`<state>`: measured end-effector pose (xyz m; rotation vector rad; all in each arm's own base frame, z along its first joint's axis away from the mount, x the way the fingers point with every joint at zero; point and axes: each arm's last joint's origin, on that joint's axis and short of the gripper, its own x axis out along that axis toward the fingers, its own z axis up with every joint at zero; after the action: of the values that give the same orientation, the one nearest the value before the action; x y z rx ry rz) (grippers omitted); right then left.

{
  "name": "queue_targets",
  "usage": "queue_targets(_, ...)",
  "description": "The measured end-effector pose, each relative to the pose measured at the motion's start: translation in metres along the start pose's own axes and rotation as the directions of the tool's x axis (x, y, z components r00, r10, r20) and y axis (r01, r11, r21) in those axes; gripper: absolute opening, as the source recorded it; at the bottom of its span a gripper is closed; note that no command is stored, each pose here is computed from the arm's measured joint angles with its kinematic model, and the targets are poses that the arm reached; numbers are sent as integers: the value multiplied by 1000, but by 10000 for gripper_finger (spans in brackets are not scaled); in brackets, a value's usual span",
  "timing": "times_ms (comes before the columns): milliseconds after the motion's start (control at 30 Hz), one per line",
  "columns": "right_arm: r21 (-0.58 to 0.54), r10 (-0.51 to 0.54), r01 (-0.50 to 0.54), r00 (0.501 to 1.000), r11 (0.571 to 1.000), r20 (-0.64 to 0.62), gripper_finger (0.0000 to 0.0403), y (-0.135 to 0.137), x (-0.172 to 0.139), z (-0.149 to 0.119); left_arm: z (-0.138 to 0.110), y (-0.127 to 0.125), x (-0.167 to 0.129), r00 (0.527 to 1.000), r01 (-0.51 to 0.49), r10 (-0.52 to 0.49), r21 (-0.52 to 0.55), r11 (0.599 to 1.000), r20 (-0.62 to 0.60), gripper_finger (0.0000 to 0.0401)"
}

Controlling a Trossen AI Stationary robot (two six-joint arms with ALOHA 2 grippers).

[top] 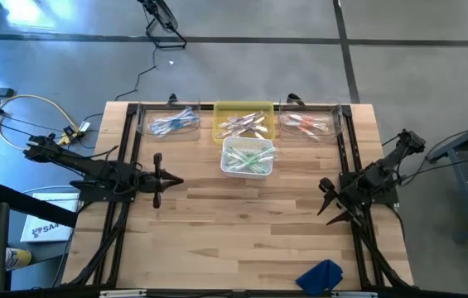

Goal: Pick & Place Toothbrushes
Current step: Return to Home Position

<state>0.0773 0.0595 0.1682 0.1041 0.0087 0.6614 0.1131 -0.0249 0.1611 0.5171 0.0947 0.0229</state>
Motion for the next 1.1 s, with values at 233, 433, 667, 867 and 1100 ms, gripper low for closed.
queue_targets(233,-77,-1,0,1000,997,-16,174,0,1,-1,-7,-3,0,997,28,-21,96,995,-70,17)
queue_targets(433,-97,-3,1,1000,995,-23,174,0,1,-2,-13,4,0,989,-27,49,161,987,-136,17)
queue_targets(667,-104,-6,2,999,995,-39,174,0,2,-4,-20,24,-3,965,-159,196,204,966,-175,17)
queue_targets(867,-104,-7,3,999,995,-40,174,0,2,-4,-24,31,-5,986,-90,113,178,980,-120,17)
queue_targets(1100,-104,-10,7,1000,995,-30,174,0,2,-3,-29,34,-5,986,-66,91,174,982,-140,17)
